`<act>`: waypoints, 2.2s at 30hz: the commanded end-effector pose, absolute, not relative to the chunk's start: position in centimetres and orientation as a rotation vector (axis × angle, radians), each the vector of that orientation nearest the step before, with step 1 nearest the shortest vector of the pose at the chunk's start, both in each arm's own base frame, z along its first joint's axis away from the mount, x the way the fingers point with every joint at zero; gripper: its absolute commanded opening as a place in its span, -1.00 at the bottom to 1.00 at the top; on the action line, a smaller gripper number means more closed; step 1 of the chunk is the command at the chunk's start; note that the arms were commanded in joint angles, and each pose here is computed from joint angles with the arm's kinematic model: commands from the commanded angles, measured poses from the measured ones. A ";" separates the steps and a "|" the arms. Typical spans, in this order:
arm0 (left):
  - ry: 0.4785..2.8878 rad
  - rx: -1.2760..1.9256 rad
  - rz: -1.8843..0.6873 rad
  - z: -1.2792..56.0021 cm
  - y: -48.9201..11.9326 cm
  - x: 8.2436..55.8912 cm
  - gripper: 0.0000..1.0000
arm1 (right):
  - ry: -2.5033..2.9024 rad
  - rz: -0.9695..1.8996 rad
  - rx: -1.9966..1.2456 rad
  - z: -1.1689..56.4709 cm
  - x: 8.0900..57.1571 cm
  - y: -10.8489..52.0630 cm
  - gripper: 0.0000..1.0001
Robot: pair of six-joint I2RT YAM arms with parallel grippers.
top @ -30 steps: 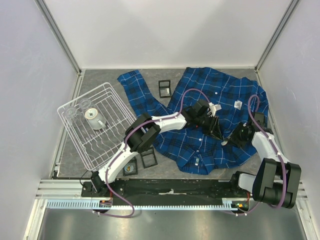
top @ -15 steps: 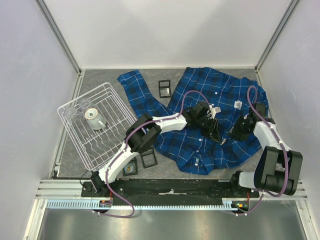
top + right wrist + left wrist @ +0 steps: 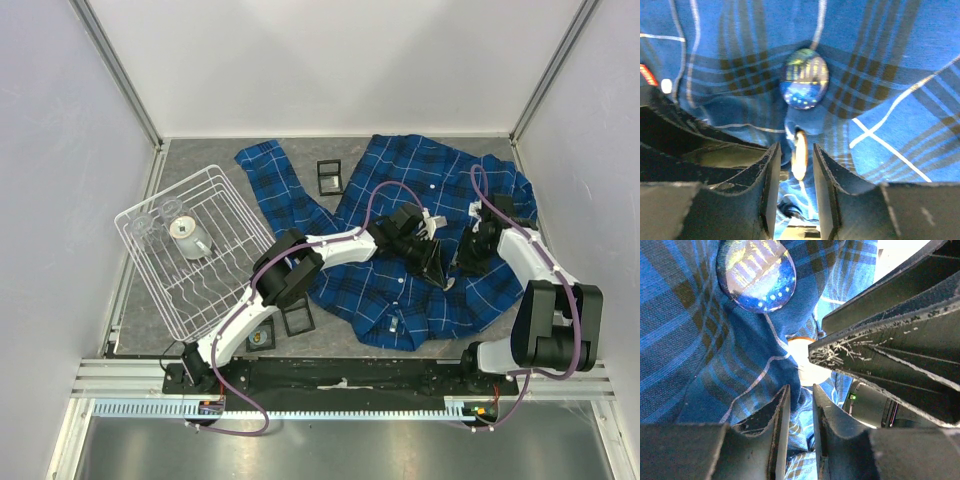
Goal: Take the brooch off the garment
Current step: Remove the brooch from the clothes.
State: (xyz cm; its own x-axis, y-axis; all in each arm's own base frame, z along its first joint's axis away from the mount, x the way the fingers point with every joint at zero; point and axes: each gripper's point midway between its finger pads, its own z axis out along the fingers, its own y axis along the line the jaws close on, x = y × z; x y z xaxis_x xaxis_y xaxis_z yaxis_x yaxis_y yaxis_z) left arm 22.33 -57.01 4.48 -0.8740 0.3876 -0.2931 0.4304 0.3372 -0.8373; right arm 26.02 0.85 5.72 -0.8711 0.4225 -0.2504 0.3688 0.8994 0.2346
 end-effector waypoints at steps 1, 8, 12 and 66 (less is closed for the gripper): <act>2.473 0.854 -1.628 6.0 -57.5 22.1 -0.39 | 2.782 0.110 0.565 6.2 25.9 -0.8 -0.18; 2.480 0.855 -1.625 5.6 -57.5 22.0 -0.39 | 2.836 0.152 0.492 5.5 26.1 0.6 -0.14; 2.477 0.857 -1.628 5.8 -57.5 22.0 -0.39 | 2.858 0.172 0.474 5.2 26.1 1.2 -0.22; 2.467 0.867 -1.603 7.8 -55.7 23.0 -0.33 | 3.012 0.115 0.378 3.7 24.4 2.0 -0.32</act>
